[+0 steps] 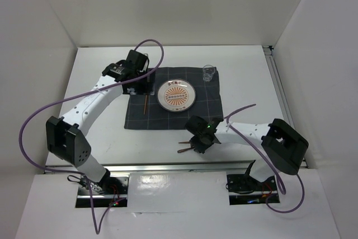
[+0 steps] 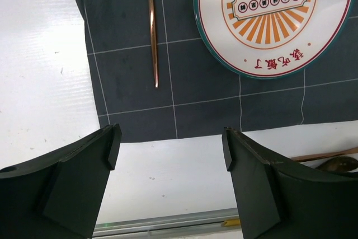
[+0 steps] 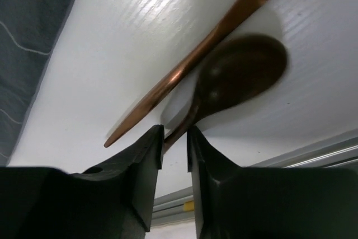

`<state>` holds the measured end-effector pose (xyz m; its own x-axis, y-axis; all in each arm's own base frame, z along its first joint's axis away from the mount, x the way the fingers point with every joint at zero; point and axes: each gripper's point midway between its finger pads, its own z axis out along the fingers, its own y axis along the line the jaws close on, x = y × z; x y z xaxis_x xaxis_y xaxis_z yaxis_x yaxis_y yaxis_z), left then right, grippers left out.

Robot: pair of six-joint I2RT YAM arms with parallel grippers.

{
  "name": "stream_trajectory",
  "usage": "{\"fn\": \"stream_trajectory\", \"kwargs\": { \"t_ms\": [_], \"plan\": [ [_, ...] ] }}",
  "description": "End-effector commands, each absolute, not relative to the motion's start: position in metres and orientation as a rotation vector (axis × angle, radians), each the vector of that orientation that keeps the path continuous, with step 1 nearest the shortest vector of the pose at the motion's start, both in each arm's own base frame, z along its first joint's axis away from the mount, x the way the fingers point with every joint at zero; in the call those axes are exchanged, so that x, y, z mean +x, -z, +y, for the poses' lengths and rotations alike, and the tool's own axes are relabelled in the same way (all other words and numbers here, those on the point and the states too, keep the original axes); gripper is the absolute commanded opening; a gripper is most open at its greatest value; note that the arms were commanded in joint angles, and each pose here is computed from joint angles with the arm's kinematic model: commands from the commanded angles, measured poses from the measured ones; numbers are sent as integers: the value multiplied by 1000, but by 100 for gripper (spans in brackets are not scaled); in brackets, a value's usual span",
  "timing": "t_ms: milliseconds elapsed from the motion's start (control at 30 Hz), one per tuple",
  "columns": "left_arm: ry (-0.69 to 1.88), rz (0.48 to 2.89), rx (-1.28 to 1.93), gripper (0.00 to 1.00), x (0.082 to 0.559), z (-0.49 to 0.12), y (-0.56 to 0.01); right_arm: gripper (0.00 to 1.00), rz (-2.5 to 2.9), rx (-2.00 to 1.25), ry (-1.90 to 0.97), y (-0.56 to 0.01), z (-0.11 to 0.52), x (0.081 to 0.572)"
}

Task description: Set the dinner table for one person

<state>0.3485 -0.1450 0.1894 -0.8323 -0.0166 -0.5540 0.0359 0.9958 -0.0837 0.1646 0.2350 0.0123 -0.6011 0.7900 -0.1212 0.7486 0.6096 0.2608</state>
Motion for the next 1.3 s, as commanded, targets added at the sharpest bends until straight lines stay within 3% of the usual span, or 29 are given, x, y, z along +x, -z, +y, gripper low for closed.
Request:
{"fn": "stream_trajectory", "kwargs": {
  "t_ms": [0,167,333,433,533,567,633,700,967,1267],
  "plan": [
    [114,2554,55,91,348,-147,-187,31,2547,1344,-71,0,206,160],
    [129,2557,70,91,346,-152,-187,18,2498,1355,-35,-20,195,161],
    [109,2567,93,91,346,-154,-189,13,2464,1318,-41,-50,183,160],
    [115,2548,102,91,349,-155,-196,8,2456,1111,-106,-83,182,174],
    [125,2529,100,91,349,-155,-206,5,2446,708,-173,-123,193,206],
    [120,2538,101,91,347,-155,-205,5,2445,434,-199,-135,204,223],
    [131,2518,98,91,348,-155,-212,5,2424,363,-198,-156,199,259],
    [131,2518,98,91,348,-155,-212,5,2490,153,-158,-146,198,286],
    [120,2515,94,91,344,-151,-215,2,2539,-30,-57,-124,174,383],
    [94,2519,88,91,341,-146,-214,2,2622,-117,-158,-81,179,411]
  ]
}}
